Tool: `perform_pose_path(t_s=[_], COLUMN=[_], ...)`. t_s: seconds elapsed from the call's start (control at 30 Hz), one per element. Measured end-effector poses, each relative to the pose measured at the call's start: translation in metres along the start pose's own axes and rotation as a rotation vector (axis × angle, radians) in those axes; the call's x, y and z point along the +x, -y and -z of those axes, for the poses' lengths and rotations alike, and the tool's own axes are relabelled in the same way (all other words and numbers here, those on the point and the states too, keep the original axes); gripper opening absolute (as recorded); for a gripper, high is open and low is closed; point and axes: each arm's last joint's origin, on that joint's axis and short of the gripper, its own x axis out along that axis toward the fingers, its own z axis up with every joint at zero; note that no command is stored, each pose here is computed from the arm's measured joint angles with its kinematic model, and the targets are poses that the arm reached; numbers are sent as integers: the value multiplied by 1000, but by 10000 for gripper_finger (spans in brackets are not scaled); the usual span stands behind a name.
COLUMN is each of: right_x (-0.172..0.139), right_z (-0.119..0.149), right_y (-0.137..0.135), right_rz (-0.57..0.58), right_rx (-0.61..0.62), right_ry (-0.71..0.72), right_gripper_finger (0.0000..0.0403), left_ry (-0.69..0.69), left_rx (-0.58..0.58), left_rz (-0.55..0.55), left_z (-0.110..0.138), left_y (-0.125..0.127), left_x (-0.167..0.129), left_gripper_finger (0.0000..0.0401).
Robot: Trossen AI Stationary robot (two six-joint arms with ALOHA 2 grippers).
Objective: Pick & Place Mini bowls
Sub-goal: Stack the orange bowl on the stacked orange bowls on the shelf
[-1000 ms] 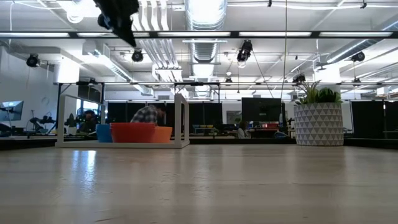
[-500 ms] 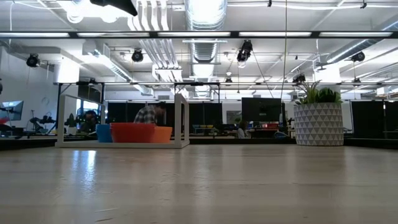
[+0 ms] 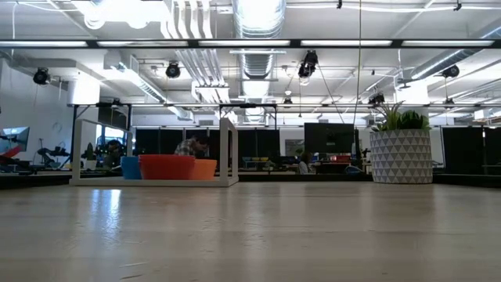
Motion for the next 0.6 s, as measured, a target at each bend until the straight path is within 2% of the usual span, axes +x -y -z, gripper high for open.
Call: perform_pose_path(t_s=[0.23, 0.47, 0.6], right_x=[7, 17, 29], right_z=[25, 50, 71], right_y=[-22, -59, -81], right_rz=[-55, -138, -160], right_rx=[-58, -4, -19], right_ry=[-164, -292, -400], right_gripper_finger=[61, 61, 61], left_ry=[31, 72, 110], left_rx=[50, 25, 30], left_rz=[93, 129, 138], left_z=[4, 5, 2], left_y=[12, 11, 11], left_x=[-15, -26, -28], left_gripper_finger=[0, 0, 0])
